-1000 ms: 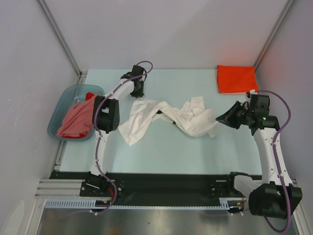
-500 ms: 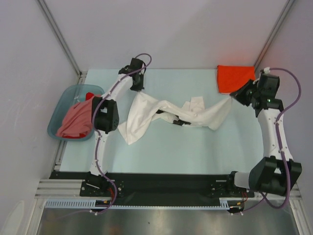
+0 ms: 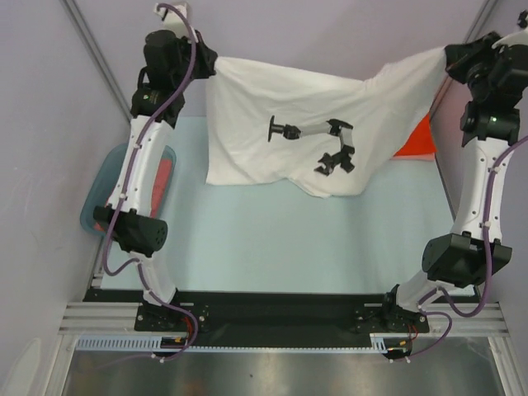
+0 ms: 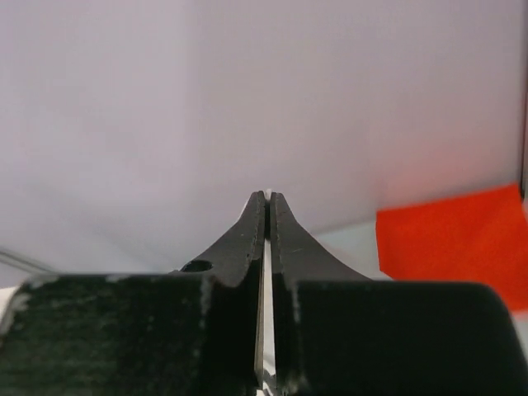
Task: Fold and stack the t-shirts
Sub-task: Fold the tshirt
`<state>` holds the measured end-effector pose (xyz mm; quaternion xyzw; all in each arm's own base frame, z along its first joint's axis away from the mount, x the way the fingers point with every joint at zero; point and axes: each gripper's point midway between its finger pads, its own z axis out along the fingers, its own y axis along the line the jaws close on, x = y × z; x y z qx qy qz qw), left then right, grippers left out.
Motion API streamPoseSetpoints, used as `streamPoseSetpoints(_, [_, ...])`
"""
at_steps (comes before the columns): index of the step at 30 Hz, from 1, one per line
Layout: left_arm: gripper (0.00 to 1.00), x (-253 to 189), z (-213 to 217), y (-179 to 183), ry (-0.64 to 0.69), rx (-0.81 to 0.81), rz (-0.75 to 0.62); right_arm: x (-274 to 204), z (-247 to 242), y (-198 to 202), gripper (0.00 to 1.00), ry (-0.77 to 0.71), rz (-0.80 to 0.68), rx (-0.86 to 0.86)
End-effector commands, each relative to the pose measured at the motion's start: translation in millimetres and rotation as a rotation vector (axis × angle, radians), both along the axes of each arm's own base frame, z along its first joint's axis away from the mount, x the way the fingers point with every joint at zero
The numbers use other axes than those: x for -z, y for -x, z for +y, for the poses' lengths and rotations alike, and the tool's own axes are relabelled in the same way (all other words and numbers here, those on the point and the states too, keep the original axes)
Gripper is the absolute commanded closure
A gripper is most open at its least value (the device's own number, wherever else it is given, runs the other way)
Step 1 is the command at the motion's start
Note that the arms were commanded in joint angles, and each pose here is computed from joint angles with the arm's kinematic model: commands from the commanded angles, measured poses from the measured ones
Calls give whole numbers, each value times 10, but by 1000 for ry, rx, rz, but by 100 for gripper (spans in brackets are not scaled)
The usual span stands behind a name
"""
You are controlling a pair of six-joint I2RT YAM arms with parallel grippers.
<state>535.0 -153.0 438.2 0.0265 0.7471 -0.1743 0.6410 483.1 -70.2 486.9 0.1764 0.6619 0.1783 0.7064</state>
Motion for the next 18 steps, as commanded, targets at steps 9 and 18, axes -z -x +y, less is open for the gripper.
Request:
streamPoseSetpoints(9, [100, -1966, 360, 1280, 106, -6, -483, -1897, 109, 1114, 100, 140, -543, -50])
streamPoseSetpoints(18, [100, -2407, 572, 1652, 127, -74, -668, -2144, 256, 1138, 100, 103, -682, -134])
